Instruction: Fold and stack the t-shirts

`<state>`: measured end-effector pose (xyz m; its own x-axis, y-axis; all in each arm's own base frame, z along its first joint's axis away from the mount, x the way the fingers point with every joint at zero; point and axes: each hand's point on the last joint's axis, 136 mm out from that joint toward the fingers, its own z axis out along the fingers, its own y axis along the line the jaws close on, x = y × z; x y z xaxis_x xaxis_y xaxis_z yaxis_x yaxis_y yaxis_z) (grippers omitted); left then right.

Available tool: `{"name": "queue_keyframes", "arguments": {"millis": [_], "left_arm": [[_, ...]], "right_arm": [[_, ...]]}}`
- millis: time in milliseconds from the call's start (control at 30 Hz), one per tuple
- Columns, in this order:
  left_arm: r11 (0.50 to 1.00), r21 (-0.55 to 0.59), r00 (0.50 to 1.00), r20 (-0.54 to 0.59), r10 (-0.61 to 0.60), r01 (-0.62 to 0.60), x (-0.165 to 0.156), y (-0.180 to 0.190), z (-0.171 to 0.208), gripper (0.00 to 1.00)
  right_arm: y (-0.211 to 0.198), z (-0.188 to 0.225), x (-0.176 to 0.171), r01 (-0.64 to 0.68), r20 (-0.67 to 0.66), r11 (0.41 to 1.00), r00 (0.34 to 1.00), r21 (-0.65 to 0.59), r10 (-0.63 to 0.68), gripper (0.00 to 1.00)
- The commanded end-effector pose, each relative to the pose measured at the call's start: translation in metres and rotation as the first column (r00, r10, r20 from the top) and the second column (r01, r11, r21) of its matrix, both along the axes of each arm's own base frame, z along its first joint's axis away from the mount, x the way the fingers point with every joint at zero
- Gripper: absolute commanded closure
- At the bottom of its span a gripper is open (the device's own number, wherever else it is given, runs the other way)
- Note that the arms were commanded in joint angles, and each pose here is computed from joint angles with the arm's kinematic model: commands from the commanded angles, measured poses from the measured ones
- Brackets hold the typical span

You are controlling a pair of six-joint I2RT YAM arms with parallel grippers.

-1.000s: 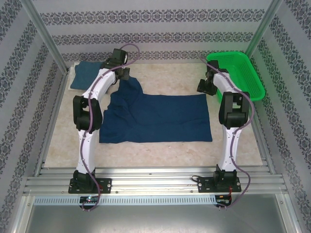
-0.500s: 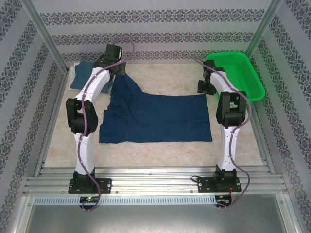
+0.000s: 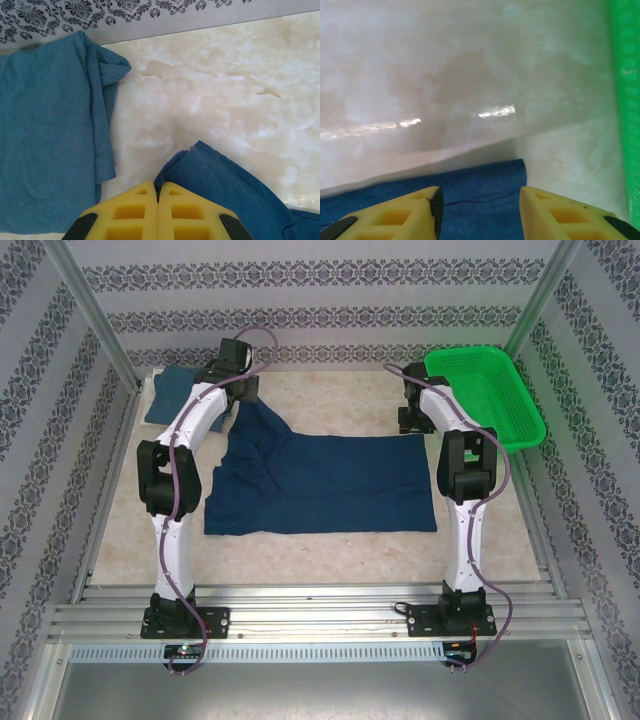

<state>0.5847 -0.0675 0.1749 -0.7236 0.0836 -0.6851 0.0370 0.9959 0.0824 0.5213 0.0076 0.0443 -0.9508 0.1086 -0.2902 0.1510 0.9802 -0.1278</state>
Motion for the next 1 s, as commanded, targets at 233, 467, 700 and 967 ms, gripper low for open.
{"name": "queue_keyframes", "arguments": {"millis": [233,467,700,967], "left_arm": [[0.999,-0.029,0.995,0.102,0.022,-0.019,0.001,0.012,0.042,1.00],[1.000,-0.015,0.994,0.106,0.020,-0.018,0.000,0.014,0.045,1.00],[1.000,0.002,0.992,0.121,0.020,-0.020,-0.001,0.019,0.053,1.00],[1.000,-0.006,0.984,0.177,0.011,-0.010,-0.007,0.026,0.074,1.00]], "right_arm": [[-0.005,-0.022,-0.003,-0.013,-0.077,0.999,0.997,-0.043,0.010,0.59],[-0.016,-0.023,0.000,-0.012,-0.082,0.995,0.997,-0.101,0.004,0.67],[-0.017,-0.027,0.009,-0.027,-0.097,0.995,0.995,-0.101,0.017,1.00],[-0.013,0.005,0.018,-0.019,0.027,0.995,0.999,-0.099,0.021,1.00]]}}
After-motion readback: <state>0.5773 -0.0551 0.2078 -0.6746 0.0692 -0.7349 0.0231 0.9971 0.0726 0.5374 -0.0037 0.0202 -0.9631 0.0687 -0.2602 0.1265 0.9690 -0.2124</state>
